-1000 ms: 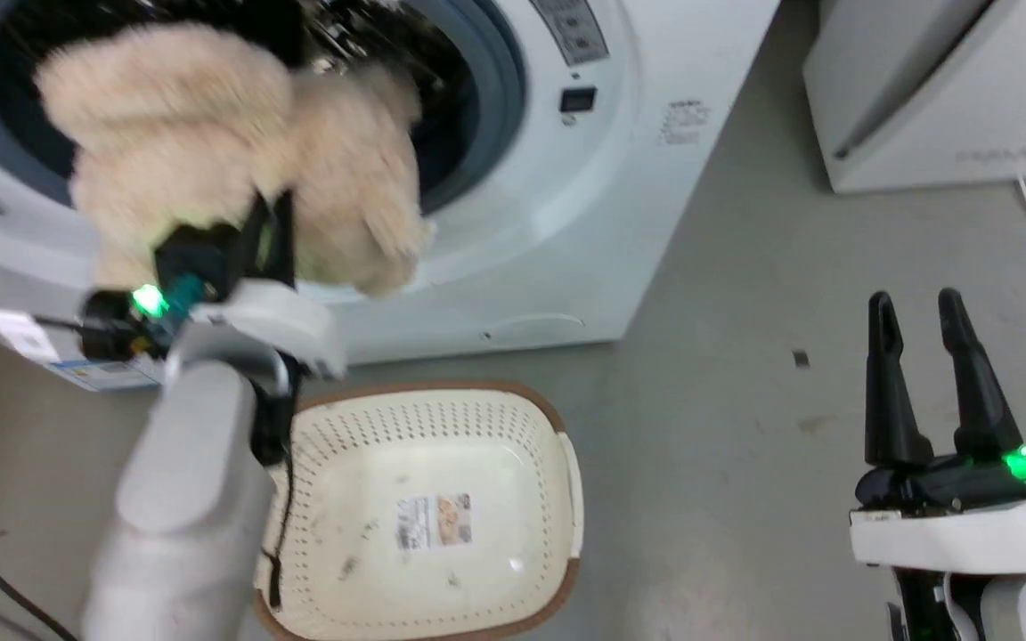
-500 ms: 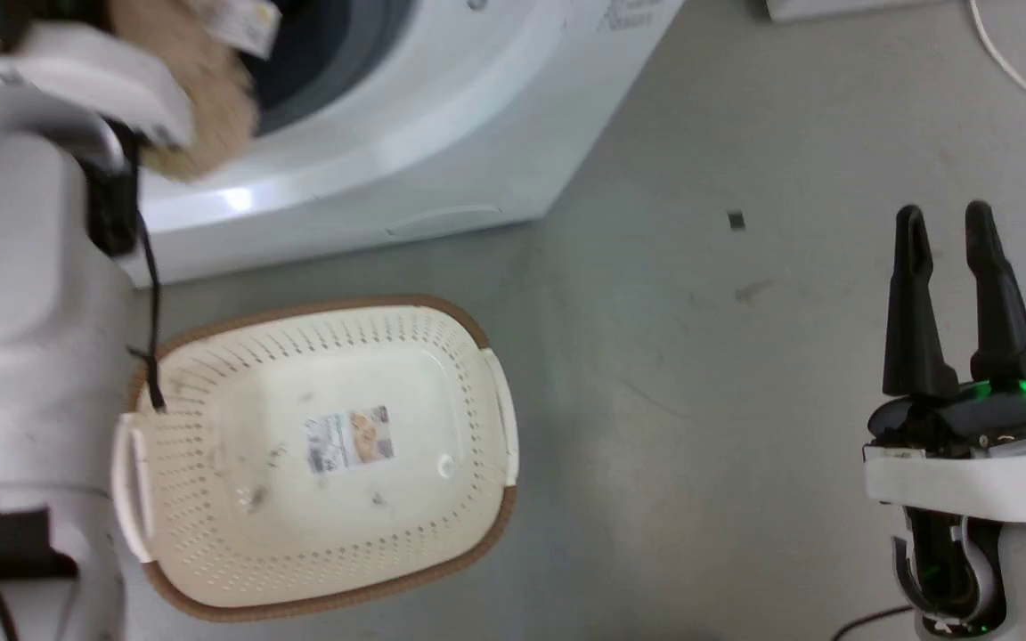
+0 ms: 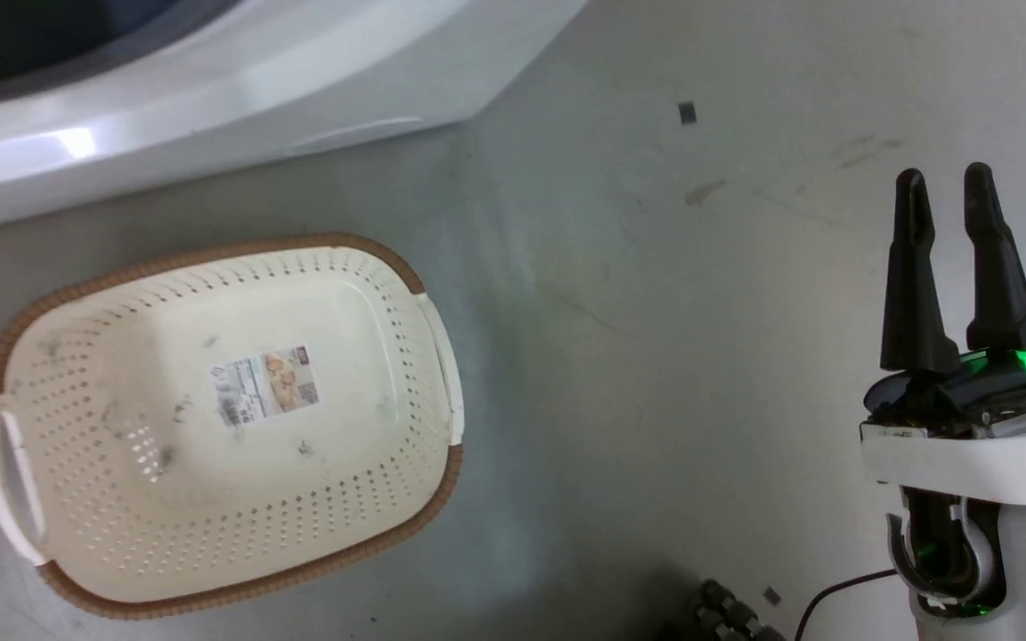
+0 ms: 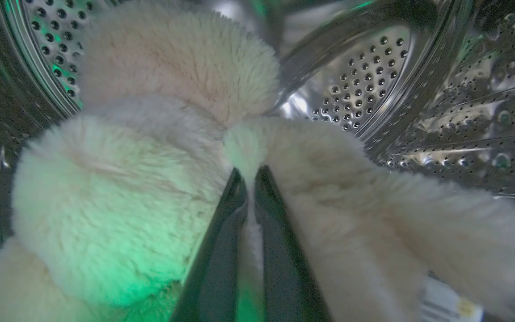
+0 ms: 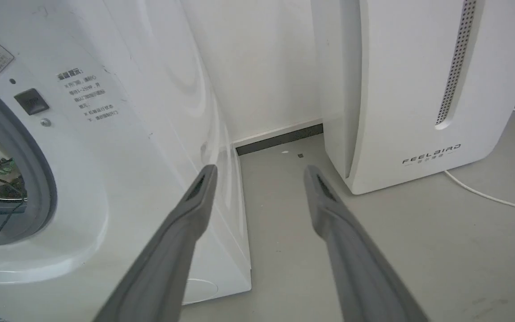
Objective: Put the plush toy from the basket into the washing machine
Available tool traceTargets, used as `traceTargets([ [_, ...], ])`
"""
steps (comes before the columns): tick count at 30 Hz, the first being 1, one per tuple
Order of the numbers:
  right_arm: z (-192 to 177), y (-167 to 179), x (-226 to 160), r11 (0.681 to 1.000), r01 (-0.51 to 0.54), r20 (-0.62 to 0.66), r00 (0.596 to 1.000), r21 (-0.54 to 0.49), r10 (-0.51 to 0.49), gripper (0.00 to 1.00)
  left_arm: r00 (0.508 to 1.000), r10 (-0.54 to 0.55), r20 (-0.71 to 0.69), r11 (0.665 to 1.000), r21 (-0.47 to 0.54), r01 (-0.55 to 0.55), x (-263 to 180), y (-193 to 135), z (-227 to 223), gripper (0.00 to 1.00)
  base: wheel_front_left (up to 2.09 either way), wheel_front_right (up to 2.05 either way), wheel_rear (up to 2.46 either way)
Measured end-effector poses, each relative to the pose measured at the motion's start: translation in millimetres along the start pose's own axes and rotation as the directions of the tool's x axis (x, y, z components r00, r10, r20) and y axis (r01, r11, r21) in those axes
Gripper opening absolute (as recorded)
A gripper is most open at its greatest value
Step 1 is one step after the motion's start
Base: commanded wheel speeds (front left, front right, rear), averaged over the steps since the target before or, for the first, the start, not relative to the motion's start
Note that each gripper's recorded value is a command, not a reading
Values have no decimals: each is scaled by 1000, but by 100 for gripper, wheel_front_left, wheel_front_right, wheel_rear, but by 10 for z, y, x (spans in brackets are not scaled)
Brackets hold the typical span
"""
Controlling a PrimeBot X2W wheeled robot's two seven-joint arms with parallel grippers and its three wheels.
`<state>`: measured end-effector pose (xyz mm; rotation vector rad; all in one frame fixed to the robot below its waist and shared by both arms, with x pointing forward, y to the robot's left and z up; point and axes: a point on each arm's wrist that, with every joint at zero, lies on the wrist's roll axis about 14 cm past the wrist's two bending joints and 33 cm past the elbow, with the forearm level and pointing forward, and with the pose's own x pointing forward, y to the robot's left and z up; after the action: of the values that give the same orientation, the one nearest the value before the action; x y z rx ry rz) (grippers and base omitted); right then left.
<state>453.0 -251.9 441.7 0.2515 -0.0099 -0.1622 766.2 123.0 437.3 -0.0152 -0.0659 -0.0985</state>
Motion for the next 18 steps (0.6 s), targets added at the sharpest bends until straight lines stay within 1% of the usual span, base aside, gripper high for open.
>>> traceTargets([
  [3,-67,-43,8,1000,11,-17,1000,-11,-11,100,999,0,-34,1000,9,1,30,-1,-193,0,0,0,0],
  [4,-80,-52,11,1000,12,-20,1000,-13,-13,100,999,-6,-46,1000,23,7,25,-12,-252,46,0,0,0],
  [5,-90,-58,15,1000,14,-22,1000,-14,-14,100,999,-7,-52,1000,28,8,21,-17,-285,100,0,0,0],
  [7,-91,-49,28,1000,11,-20,1000,-11,-11,100,998,-9,-62,999,31,11,5,-18,-300,100,0,0,0],
  [12,-2,19,35,1000,-7,4,1000,3,7,100,999,-13,-47,999,33,15,-50,-37,-134,100,0,0,0],
  [15,56,62,30,1000,-19,18,1000,4,19,100,998,-1,-56,1000,26,3,-177,-34,-113,100,0,0,0],
  [18,167,127,16,999,-37,43,998,1,37,100,998,8,-62,1000,19,-7,-409,-28,-56,100,0,0,0],
])
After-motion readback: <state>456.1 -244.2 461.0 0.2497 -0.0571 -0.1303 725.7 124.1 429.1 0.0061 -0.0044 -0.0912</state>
